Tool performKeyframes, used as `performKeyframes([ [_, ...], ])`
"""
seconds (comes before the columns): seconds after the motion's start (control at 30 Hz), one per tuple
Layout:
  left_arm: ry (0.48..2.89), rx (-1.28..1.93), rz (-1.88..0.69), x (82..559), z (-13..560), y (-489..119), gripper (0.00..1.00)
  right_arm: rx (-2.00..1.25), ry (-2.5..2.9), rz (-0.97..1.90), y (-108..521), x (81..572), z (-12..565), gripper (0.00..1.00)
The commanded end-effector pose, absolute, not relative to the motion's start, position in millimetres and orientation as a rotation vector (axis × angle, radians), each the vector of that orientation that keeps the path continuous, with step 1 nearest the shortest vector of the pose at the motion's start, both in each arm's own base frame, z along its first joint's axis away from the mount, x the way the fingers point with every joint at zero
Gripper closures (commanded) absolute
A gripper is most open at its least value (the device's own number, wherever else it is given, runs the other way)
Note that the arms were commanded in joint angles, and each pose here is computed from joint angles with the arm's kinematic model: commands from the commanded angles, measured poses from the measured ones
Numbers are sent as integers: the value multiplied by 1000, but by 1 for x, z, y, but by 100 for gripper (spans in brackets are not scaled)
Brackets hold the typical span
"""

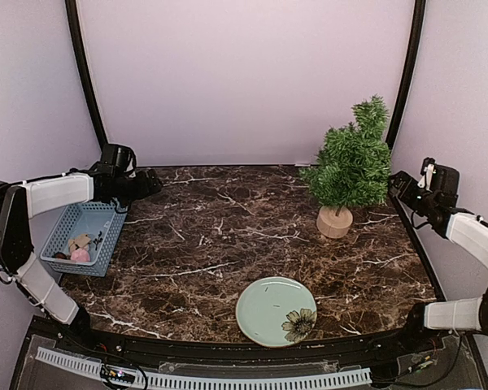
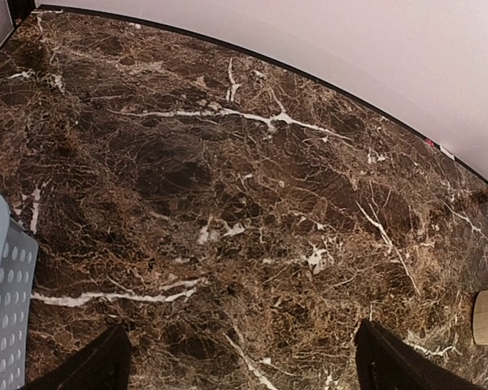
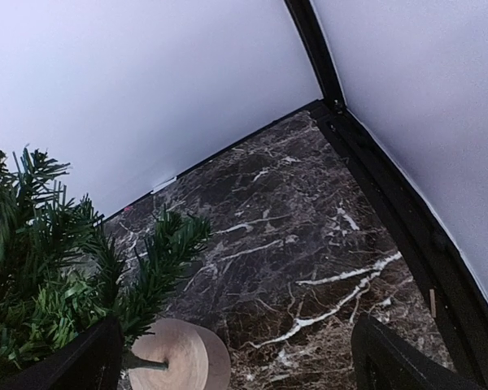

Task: Decorate the small christmas tree

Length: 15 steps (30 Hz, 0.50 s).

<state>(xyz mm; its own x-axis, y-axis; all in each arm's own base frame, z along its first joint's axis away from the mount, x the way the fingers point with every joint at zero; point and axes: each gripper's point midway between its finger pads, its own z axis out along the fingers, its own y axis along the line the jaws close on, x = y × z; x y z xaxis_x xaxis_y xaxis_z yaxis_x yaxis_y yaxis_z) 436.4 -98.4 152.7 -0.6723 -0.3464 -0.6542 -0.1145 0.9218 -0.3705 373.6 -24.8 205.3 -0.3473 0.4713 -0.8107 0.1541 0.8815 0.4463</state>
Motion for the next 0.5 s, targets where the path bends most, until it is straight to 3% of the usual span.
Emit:
performKeyframes([
  [0.0, 2299, -319, -374, 437, 147, -100, 1, 541, 1933, 381, -41, 357, 195, 1],
  [0.23, 2294, -273, -445, 442, 145, -113, 1, 522, 1876, 388, -48, 348, 225, 2],
  [0.47, 2293, -251, -501, 449, 135, -123, 1, 391, 1804, 607, -21, 369, 266, 2],
])
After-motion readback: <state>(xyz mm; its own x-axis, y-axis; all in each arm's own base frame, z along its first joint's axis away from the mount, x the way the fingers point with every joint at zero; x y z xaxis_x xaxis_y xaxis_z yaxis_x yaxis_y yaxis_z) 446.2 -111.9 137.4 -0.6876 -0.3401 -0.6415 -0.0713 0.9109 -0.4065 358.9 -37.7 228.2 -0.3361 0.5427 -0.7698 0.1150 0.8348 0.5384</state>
